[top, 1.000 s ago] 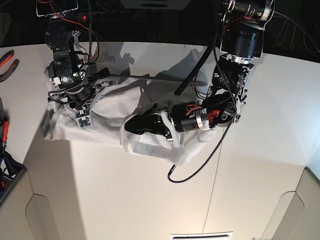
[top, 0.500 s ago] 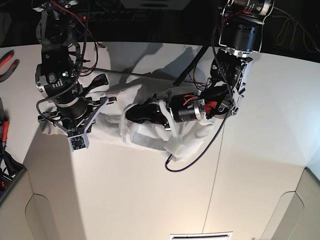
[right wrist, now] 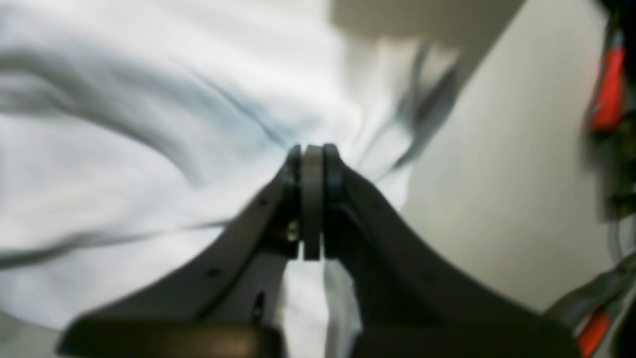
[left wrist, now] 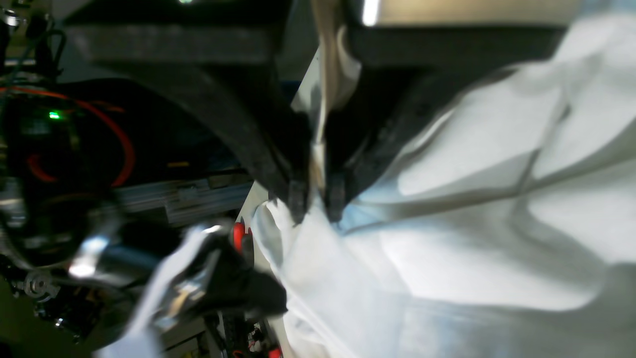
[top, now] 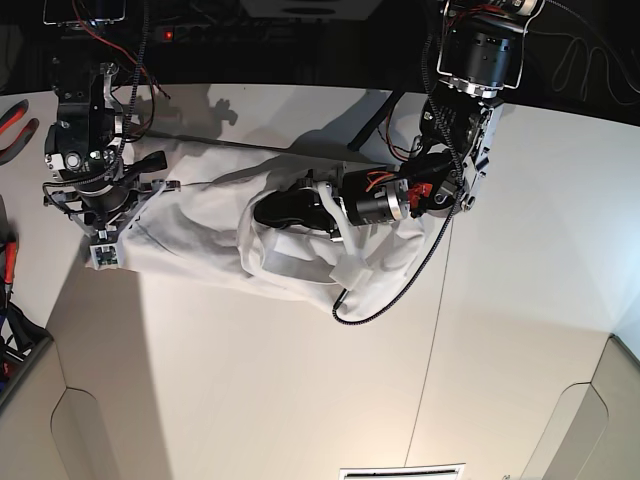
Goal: Layout the t-shirt on the table in an organized manner, then fold the t-shirt properly
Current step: 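Lay the folded end onto the shirt and open the left gripper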
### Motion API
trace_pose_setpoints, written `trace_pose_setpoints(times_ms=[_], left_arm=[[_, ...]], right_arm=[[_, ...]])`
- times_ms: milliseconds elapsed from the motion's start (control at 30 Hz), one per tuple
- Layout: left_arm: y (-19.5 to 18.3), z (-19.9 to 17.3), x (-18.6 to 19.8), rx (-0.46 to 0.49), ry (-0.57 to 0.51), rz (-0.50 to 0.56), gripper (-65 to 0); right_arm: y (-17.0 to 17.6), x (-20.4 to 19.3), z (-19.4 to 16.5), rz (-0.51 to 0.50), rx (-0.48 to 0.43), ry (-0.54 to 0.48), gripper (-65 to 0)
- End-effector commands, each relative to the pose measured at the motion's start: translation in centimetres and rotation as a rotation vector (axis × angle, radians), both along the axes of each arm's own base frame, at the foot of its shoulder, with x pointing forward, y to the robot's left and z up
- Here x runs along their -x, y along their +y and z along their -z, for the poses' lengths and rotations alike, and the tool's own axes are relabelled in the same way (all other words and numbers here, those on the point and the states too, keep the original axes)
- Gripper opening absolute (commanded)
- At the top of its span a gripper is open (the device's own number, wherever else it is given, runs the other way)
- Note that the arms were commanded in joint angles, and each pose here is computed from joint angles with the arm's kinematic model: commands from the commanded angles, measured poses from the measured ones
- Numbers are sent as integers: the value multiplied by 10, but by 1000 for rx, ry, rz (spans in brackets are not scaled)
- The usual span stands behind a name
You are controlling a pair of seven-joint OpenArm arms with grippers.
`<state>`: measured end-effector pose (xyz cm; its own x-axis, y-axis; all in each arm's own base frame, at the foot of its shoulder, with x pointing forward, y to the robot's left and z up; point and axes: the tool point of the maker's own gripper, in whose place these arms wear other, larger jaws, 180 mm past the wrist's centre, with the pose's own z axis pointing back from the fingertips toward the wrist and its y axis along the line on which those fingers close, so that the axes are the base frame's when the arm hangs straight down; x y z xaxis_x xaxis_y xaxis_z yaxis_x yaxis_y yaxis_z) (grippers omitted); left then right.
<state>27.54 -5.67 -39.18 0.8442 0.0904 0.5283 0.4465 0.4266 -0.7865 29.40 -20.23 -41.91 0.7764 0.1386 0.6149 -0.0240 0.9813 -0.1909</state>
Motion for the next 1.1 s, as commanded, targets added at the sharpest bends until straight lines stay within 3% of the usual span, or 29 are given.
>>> trace_pose_setpoints(times_ms=[0,133,200,433,633,733,867,1067], left_arm=[[-4,-17,-10,44,-49,-6,-650],[-5,-23,-11,81,-43,-14,-386],[-6,-26,-11,98,-39,-15,-340],[-12,-43,-2,190,-5,32,-340],[-14,-95,-7,296,-115,54,-340],[-15,-124,-7,283,-234,78,-340],[-14,-137,-7,163,-363,104,-340],[-12,-127,-5,109,-360,108,-340]], right_arm=[[-4,-8,-5,5,6,-32,-650],[-5,2,15,6,-2,28,-650],[-5,2,15,4,-2,31,-650],[-5,-8,8,5,-2,7,-650],[-5,-12,6,6,-2,4,-650],[-5,-11,6,8,-2,11,-650],[-5,-10,7,8,-2,14,-650],[-5,-10,7,8,-2,14,-650]])
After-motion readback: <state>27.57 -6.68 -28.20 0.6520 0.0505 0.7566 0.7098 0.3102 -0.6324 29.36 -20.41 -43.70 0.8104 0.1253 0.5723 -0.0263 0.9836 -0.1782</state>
